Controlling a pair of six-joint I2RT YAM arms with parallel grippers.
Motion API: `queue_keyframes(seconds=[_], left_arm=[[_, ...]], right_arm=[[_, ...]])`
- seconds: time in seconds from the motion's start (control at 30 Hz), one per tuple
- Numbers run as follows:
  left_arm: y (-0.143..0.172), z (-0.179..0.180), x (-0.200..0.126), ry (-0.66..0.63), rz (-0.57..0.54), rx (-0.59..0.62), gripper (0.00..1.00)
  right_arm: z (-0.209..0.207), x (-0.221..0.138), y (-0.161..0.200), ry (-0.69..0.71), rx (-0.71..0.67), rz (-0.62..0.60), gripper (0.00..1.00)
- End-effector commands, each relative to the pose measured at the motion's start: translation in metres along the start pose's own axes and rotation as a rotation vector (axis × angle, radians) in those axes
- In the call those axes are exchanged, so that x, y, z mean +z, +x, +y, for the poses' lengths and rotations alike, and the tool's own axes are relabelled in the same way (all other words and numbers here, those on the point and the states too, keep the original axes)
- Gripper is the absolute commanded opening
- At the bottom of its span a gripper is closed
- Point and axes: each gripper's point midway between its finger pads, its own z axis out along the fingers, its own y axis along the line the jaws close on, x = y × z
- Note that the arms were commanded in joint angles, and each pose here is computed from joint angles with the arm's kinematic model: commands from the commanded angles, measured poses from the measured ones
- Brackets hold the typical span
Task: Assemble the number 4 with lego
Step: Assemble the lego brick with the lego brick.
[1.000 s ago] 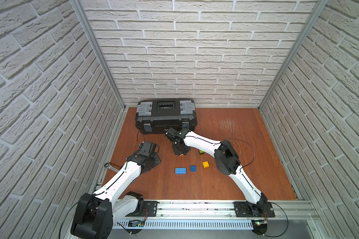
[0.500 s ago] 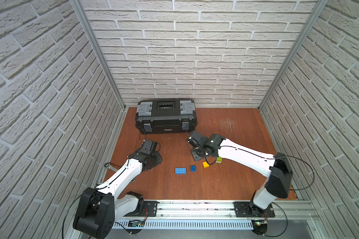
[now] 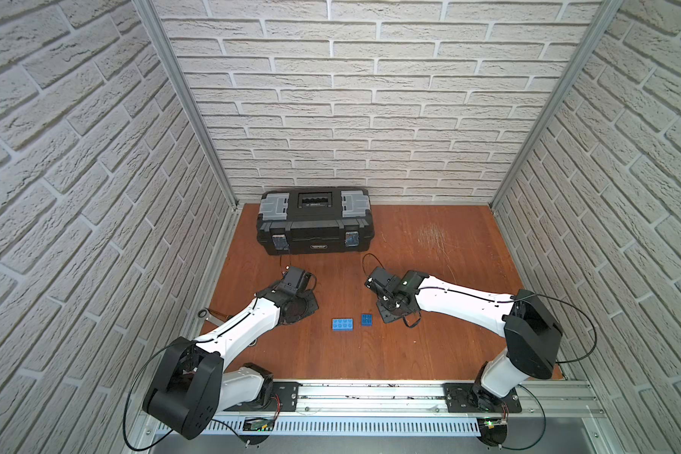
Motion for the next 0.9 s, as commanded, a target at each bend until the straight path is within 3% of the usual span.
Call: queue_keyframes(seconds=[0.0,0.23,0.87], left_arm=[[0.004,-0.028,0.002,0.119,0.016,0.052,0.14],[0.01,-0.043,0.003,0.163,0.055,0.114,0.14],[0.015,-0.042,0.009,0.157,0.088,0.131,0.13]], right_arm=[[0.001,0.006,-0.01,-0.022,0.005,-0.013,0.02],[-0.004,0.019,-0.007,-0.025,0.014,0.027,0.02],[-0.008,0.047,0.002,0.005,0.01,0.072,0.02]])
